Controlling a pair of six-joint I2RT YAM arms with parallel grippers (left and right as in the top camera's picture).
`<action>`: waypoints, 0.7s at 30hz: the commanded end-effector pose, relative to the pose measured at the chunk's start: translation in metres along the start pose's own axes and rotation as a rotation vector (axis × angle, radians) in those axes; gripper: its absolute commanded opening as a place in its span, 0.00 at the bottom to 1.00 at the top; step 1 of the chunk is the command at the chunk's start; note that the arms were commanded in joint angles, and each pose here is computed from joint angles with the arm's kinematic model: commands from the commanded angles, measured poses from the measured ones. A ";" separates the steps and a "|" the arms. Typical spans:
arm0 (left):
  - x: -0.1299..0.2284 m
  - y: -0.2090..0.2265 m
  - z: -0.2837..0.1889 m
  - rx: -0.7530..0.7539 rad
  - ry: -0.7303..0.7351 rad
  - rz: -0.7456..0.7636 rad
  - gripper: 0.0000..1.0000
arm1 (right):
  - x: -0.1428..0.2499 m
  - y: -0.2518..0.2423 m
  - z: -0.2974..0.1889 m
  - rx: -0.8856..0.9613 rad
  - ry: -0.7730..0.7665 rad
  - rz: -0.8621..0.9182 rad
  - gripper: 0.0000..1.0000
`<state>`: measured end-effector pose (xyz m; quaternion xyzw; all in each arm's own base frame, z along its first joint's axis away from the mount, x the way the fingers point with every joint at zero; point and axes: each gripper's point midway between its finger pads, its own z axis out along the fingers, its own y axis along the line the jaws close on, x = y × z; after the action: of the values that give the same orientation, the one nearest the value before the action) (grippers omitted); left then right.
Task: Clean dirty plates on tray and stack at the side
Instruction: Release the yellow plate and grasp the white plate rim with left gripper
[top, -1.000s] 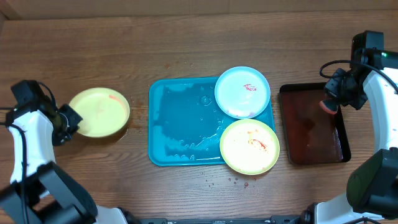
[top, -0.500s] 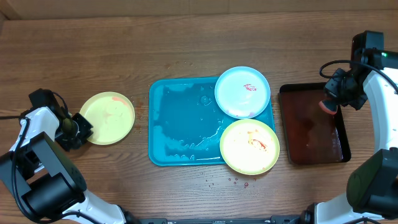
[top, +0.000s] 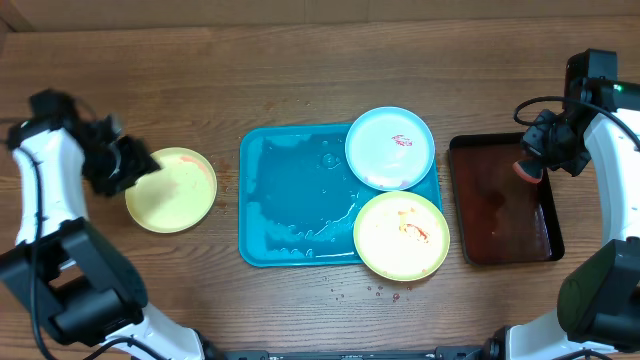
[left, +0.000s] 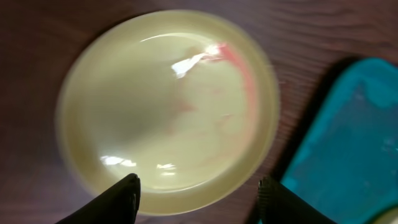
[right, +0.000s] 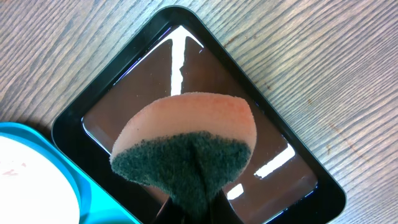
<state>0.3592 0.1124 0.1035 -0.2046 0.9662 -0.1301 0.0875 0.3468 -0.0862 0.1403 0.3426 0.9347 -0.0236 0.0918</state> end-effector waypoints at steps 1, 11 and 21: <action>-0.002 -0.080 0.003 0.160 -0.009 0.225 0.73 | -0.002 0.000 -0.003 -0.008 -0.013 0.001 0.04; 0.027 -0.256 0.055 0.187 -0.117 0.523 1.00 | -0.002 0.000 -0.003 -0.008 -0.013 0.000 0.04; 0.055 -0.324 0.118 0.115 -0.205 0.598 0.80 | -0.002 0.000 -0.003 -0.007 -0.013 0.000 0.04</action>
<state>0.4498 -0.2171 0.0929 0.1066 0.9555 -0.1518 0.2293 0.3468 -0.0862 0.1403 0.3425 0.9347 -0.0234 0.0918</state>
